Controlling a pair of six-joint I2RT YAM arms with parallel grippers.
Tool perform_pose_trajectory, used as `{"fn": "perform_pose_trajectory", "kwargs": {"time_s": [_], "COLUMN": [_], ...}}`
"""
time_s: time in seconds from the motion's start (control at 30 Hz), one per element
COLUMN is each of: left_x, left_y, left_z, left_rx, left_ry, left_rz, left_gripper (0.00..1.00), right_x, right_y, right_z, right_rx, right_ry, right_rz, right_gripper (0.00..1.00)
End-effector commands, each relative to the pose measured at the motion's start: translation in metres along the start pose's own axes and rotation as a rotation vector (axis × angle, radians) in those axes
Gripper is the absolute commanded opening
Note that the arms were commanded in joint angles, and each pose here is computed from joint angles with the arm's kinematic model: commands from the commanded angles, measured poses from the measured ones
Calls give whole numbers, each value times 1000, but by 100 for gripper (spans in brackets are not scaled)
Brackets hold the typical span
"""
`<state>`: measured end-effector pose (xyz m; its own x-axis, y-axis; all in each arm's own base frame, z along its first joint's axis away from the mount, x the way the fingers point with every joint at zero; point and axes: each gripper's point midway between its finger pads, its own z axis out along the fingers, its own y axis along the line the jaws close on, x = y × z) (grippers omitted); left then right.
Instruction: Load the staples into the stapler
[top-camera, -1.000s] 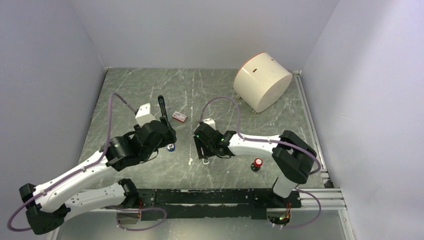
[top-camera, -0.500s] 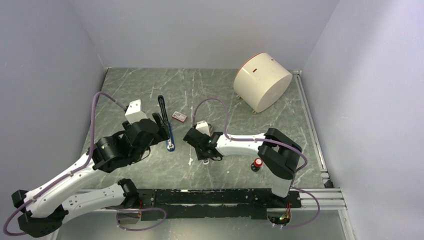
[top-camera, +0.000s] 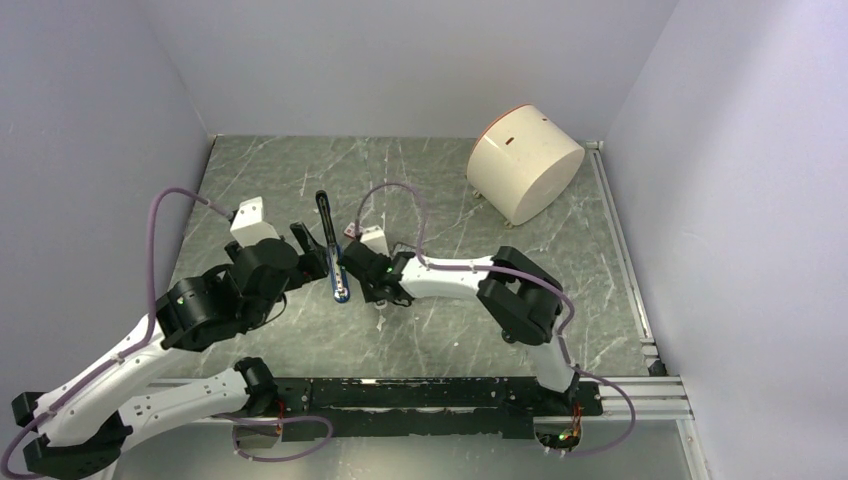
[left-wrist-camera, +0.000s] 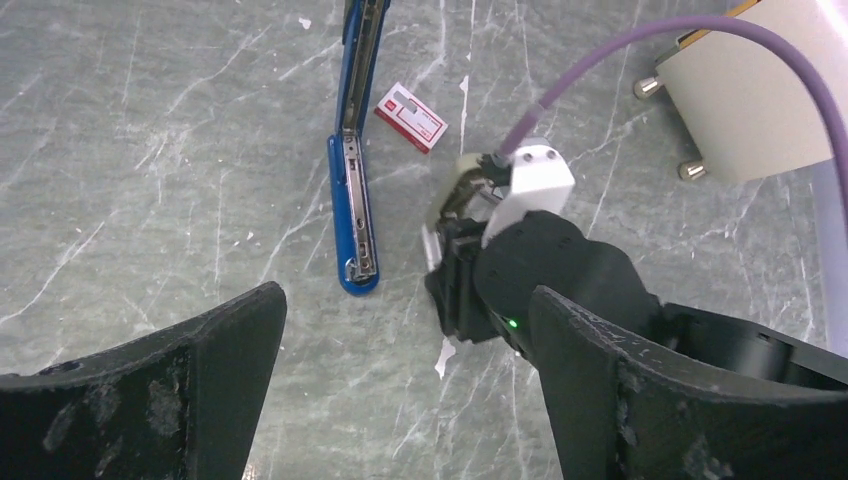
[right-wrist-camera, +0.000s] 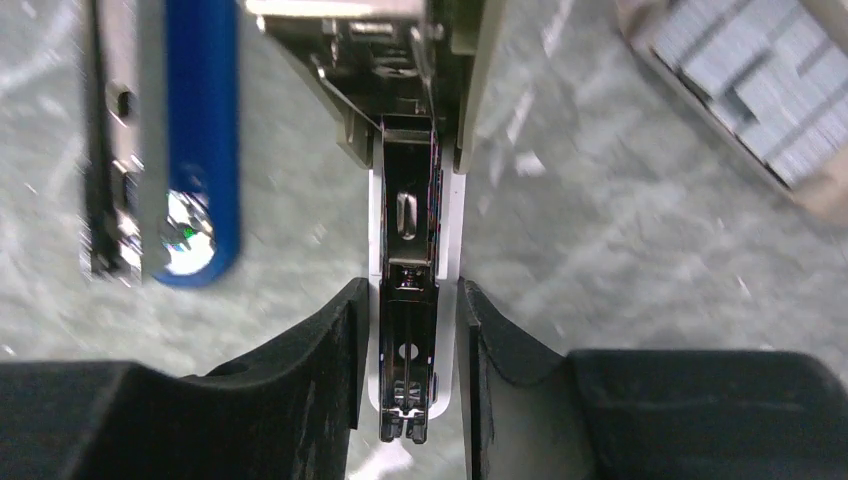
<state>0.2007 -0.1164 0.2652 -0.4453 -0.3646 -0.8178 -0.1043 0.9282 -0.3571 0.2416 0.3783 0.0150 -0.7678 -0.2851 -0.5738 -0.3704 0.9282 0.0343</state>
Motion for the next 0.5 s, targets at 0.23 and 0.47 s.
{"fn": "perform_pose_trajectory", "kwargs": {"time_s": [0.23,0.47], "left_x": [-15,-14], "left_y": [8,10], "left_z": [-11,-10], "left_rx": [-14,-15], "left_ry": [-37,-37], "left_rz": [4,0], "left_gripper": [96,96], "right_x": [-29,-30], "right_y": [15,-2], "right_z": [55,65], "right_rx": [45,132], "right_ry": [-42,-36], "right_rz": [27,25], "right_gripper": [35,41]}}
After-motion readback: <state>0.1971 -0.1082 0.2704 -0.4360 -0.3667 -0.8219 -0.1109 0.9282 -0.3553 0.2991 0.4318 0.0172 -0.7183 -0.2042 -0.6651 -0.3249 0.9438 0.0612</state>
